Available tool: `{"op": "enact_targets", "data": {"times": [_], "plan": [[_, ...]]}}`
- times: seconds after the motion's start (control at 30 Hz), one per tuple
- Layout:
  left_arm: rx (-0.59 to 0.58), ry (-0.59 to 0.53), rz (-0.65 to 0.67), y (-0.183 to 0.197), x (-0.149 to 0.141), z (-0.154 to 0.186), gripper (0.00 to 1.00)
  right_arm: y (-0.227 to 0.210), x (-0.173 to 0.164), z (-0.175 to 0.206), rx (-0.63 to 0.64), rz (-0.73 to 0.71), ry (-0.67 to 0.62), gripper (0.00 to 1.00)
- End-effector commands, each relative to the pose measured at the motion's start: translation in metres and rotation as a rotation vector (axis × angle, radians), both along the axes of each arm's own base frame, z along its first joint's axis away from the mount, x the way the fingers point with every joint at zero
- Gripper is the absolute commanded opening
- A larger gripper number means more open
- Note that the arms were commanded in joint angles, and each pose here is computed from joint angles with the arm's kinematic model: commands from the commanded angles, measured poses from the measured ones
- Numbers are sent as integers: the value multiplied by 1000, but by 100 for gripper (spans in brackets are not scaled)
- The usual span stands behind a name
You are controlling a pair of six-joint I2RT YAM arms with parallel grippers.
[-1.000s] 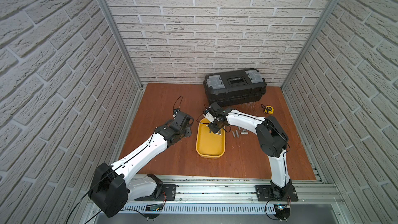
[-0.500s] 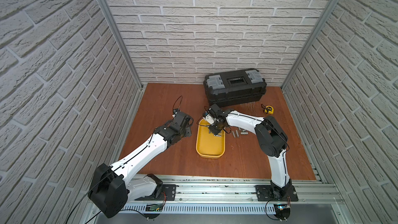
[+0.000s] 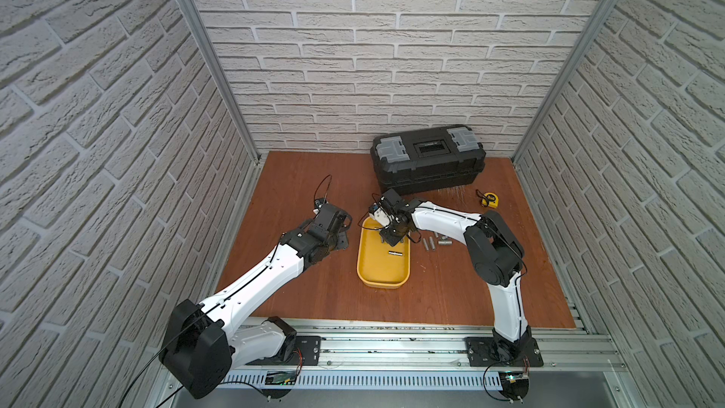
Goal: Take out the socket from the storage box
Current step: Pick up the socket head from the storage box, then place the socket head at the center of the board.
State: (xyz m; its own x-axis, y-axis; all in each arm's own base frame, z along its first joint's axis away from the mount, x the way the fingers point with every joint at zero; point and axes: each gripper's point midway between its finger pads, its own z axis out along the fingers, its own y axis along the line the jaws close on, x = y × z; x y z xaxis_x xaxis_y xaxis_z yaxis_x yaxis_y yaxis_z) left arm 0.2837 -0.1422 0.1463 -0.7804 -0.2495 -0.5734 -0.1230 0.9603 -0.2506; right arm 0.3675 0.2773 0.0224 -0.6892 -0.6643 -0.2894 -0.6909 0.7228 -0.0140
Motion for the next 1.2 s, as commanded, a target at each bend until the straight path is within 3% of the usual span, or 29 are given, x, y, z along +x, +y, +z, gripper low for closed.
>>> {"op": "enact_targets", "data": {"times": [0.0, 0.47, 0.77, 0.9, 1.17], "plan": [[5, -25, -3, 0, 5, 4, 46, 3, -9, 19, 29, 4, 8, 10], [63, -27, -152, -20, 19, 18, 46, -6, 9, 95, 170, -93, -83, 10], [96, 3, -412, -65, 30, 23, 46, -73, 17, 115, 212, -304, -95, 10], [103, 31, -570, -96, 29, 16, 46, -111, 11, 106, 197, -415, -81, 10], [235, 130, -890, -141, 12, -13, 46, -174, -8, 81, 199, -625, -38, 11]]}}
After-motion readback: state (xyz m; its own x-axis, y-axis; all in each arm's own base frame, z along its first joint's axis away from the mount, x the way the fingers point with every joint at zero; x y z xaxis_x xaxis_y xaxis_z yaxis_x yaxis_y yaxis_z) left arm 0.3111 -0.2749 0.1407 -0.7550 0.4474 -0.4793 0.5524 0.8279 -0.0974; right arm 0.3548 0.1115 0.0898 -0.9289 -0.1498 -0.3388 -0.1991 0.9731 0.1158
